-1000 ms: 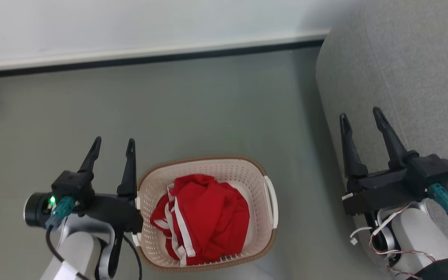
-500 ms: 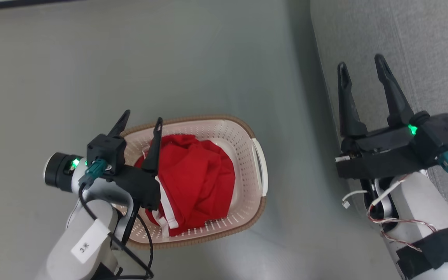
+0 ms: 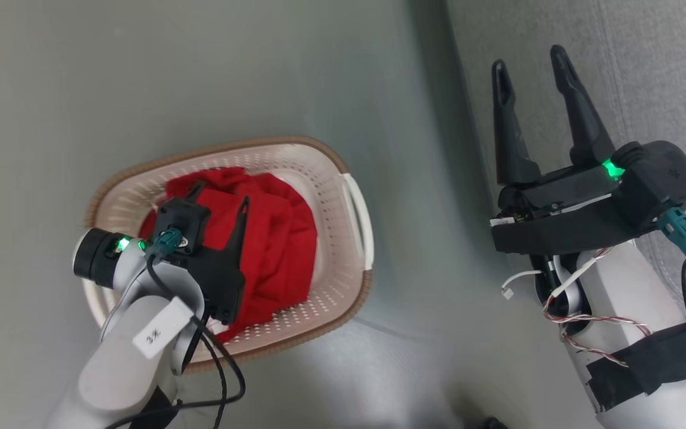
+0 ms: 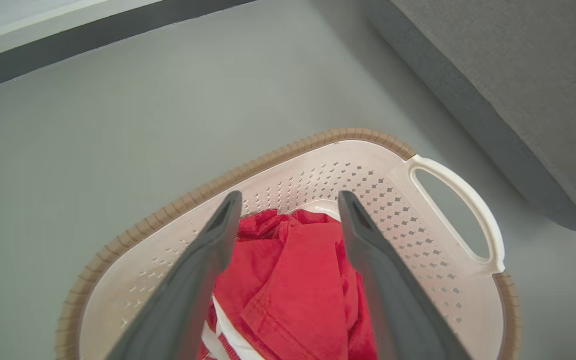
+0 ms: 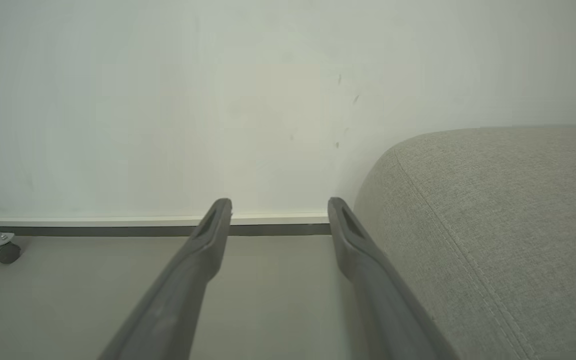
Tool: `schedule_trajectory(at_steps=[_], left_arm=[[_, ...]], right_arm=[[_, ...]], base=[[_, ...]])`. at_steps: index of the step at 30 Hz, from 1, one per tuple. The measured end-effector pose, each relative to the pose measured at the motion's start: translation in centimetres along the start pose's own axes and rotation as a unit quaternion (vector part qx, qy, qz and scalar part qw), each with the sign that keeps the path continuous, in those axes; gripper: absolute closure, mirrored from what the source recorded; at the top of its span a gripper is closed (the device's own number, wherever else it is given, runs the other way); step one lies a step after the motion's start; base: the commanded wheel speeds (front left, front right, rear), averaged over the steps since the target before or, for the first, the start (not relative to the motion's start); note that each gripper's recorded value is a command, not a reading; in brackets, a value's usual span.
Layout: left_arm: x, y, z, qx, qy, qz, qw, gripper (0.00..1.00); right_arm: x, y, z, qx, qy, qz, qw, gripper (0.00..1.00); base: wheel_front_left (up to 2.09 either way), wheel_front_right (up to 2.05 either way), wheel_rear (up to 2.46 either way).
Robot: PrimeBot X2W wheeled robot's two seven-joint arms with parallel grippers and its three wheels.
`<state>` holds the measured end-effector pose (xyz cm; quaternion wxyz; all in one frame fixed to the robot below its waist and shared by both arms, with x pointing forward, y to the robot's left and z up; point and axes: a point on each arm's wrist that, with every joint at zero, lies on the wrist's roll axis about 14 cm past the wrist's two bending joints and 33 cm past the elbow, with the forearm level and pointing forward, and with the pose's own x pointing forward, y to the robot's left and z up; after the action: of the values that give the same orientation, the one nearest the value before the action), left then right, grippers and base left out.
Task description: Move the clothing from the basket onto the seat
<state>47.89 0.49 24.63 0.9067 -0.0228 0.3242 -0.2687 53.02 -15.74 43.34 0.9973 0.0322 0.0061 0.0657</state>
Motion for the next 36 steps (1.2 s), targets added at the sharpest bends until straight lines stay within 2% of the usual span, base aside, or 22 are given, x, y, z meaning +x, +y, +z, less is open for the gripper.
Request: schedule_trajectory(at_steps=[8,15,28,36], left_arm=[[2.4,-1.2,-4.2,-0.004,0.075,-0.025,0.997,0.0],[3.3,-0.9,-8.7,-0.006,0.151,-0.027,0.988,0.0],[3.9,0.7,-15.5,-0.065,0.261,0.011,0.963,0.0],[4.6,1.6,-17.0,-0.078,0.285,0.03,0.955,0.0]], right_arm=[[-0.5,-1.1,-2.1,-0.002,0.026,-0.015,1.0,0.0],[-0.6,-1.9,-3.4,-0.005,0.042,-0.023,0.999,0.0],[-0.5,-2.7,-6.1,-0.005,0.065,-0.031,0.997,0.0],[-0.3,-2.5,-7.2,-0.004,0.073,-0.027,0.997,0.0]], base=[[0.0,0.0,0.0],[0.0,0.0,0.0],[0.0,0.0,0.0],[0.0,0.0,0.0]])
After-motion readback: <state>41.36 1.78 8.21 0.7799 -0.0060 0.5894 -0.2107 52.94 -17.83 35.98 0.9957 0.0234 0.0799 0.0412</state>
